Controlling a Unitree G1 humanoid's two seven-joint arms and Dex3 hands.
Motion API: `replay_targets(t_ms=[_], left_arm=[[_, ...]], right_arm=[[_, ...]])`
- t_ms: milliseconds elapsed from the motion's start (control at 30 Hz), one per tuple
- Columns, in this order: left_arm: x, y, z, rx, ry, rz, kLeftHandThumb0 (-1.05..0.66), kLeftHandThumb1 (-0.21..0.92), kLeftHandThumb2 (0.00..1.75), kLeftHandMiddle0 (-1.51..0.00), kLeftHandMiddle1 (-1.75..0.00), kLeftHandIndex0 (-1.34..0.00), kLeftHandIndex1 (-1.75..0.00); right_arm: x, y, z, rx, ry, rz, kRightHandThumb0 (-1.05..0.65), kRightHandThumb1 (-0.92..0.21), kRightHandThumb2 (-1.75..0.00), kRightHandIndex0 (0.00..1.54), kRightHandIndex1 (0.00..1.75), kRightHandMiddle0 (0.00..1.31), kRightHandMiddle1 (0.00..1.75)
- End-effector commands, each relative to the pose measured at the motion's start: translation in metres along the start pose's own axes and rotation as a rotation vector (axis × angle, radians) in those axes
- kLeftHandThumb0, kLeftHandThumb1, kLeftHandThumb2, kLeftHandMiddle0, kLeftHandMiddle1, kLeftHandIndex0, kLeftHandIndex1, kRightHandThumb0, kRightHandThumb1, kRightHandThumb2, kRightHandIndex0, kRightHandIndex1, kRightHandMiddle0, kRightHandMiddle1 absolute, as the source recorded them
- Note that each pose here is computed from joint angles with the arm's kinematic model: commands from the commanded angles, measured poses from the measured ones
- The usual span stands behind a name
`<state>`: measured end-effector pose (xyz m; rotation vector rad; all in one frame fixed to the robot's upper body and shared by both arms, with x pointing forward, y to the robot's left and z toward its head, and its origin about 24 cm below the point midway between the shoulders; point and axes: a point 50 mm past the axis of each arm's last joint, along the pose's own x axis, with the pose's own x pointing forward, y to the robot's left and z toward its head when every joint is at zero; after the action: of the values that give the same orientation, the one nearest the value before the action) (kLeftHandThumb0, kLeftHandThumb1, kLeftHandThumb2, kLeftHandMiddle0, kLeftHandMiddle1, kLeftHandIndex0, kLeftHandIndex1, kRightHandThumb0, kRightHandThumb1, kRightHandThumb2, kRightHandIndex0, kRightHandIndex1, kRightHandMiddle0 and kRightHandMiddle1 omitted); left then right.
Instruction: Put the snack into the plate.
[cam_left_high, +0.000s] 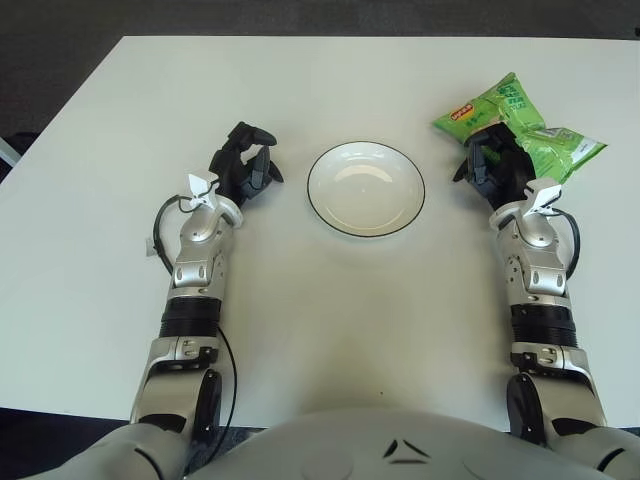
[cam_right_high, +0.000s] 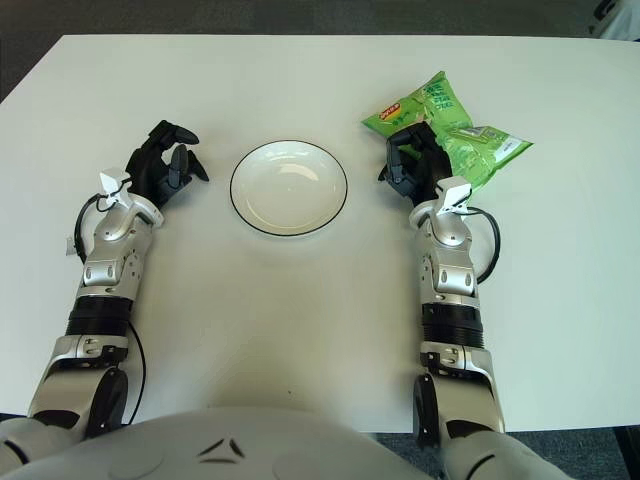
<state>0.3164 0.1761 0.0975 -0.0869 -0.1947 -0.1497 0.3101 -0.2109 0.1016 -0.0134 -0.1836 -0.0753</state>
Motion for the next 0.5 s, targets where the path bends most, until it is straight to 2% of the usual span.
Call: replay_targets(t_ms=[0, 267, 467], left_arm=[[-0.0137, 0.0035, -0.0257, -0.018, 0.12, 0.012, -0.37, 0.75, 0.72, -0.77, -1.7, -0.33, -1.72], [-0.0142, 0.0028, -0.0255, -0.009, 0.117, 0.014, -0.37, 0.75, 0.73, -0.77, -1.69, -0.34, -1.72], [-0.0145, 0.0018, -0.025, -0.005, 0.115, 0.014, -0.37, 0.74, 0.73, -0.77, -1.69, -0.34, -1.72]], right_arm=[[-0.0233, -0.0035, -0.0377, 0.013, 0.139, -0.029, -0.37, -0.77, -0.72, 0.74, 1.75, 0.3, 1.75], [-0.0246, -0.0034, -0.0374, -0.018, 0.11, -0.006, -0.37, -0.77, -0.72, 0.74, 1.75, 0.3, 1.75], [-0.0263, -0.0037, -0.0344, -0.142, 0.016, 0.016, -0.37, -0.76, -0.73, 0.75, 1.75, 0.3, 1.75]])
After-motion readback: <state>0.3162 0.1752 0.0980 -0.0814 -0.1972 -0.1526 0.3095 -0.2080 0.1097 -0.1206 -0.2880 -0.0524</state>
